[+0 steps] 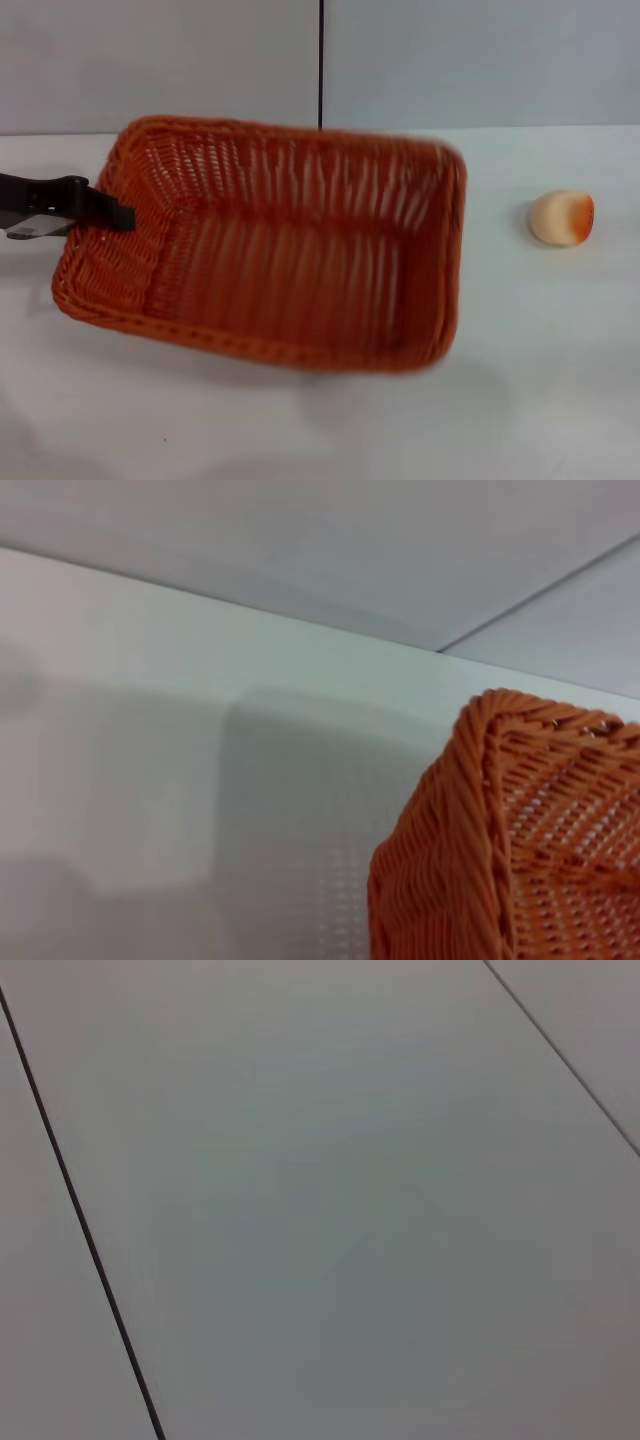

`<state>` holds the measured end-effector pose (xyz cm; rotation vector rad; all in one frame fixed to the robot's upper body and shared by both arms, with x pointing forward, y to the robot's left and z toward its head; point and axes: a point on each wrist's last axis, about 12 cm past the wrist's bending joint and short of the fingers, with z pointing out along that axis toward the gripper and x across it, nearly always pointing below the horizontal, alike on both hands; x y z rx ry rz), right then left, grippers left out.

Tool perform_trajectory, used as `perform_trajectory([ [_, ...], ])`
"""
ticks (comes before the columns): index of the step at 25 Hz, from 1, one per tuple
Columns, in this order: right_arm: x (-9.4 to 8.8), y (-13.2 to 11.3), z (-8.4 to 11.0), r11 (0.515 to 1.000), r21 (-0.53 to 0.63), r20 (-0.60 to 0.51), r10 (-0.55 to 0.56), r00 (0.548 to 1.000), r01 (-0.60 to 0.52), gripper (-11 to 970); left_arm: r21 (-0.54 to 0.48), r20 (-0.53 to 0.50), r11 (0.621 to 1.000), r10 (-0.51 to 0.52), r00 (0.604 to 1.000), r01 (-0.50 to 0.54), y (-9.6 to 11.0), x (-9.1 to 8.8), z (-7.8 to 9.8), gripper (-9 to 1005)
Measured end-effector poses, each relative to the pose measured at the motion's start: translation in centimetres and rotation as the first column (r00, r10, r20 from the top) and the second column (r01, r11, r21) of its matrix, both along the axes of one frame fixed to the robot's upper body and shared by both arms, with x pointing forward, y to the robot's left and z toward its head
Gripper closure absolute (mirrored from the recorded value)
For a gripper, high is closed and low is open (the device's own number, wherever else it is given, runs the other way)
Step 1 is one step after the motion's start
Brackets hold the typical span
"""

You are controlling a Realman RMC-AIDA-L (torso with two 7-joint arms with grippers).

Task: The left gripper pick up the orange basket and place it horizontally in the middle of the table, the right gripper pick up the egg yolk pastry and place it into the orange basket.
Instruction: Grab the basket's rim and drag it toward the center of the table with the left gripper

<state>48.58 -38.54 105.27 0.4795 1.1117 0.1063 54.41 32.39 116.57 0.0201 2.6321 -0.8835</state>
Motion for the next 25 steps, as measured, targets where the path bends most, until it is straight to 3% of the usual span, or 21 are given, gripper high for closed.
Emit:
perform_trajectory([
  [6, 0.0, 0.1, 0.0, 1.000, 0.002, 0.000, 0.001, 1.000, -0.001, 307, -0.015, -0.003, 1.000, -0.026, 1.000, 0.026, -0.3, -0.2, 0.1, 789],
  [17, 0.3, 0.3, 0.1, 1.000, 0.002, 0.007, 0.007, 1.000, -0.007, 306, -0.004, -0.004, 0.997, -0.071, 0.997, 0.071, -0.5, -0.7, 0.7, 361],
  [25, 0.6, 0.2, 0.4, 1.000, -0.003, 0.012, 0.011, 1.000, -0.011, 306, -0.018, -0.032, 0.993, -0.121, 0.992, 0.120, -0.7, -1.1, 0.9, 338],
])
